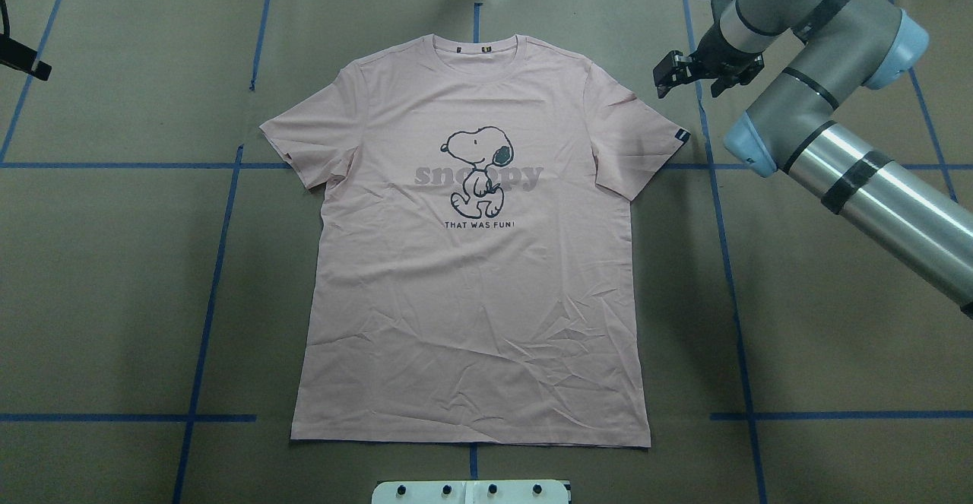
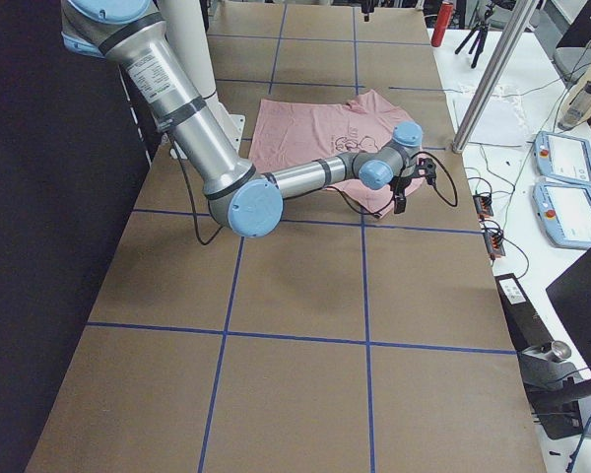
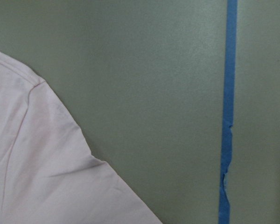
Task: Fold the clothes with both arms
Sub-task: 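Grasp the sleeve with the right gripper and fold it toward the collar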
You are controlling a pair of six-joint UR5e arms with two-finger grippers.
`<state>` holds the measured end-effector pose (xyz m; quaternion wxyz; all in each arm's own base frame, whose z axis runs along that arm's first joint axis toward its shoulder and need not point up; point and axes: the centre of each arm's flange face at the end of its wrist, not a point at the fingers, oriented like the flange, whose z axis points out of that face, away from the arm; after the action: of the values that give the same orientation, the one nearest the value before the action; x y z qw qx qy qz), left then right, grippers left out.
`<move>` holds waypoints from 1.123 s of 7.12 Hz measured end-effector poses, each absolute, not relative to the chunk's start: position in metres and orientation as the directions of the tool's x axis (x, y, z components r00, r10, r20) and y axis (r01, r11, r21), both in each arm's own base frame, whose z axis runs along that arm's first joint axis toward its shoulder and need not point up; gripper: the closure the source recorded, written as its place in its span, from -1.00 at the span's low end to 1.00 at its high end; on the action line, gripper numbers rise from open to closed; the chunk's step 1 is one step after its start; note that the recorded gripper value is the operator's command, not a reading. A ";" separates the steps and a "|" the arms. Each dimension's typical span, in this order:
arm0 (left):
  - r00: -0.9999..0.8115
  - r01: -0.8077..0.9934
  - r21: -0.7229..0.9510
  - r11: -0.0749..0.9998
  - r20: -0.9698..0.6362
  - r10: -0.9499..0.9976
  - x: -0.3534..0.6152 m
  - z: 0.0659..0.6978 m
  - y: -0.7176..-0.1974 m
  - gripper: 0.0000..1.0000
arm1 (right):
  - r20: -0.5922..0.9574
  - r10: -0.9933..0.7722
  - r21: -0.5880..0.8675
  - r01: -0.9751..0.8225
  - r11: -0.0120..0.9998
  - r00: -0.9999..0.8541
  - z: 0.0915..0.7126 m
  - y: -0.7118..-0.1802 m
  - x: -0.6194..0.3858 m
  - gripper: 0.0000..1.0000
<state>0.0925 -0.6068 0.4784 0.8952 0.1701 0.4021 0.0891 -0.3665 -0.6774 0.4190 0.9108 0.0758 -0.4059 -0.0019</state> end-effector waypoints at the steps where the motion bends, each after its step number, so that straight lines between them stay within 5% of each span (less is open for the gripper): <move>1: 0.659 -0.018 0.376 0.927 -0.693 0.294 0.094 0.475 -0.608 -1.00 | 0.733 -0.067 0.137 -0.050 0.989 0.677 0.422 -0.673 -0.380 -0.94; 8: 0.652 -0.008 0.378 0.926 -0.700 0.291 0.094 0.467 -0.610 -1.00 | 0.712 -0.058 0.101 -0.020 0.995 0.700 0.447 -0.660 -0.399 -0.80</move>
<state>0.0944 -0.6097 0.4667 0.8923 0.1732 0.4084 0.0839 -0.3991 -0.6600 0.4468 0.9205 0.0505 -0.3873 -0.0103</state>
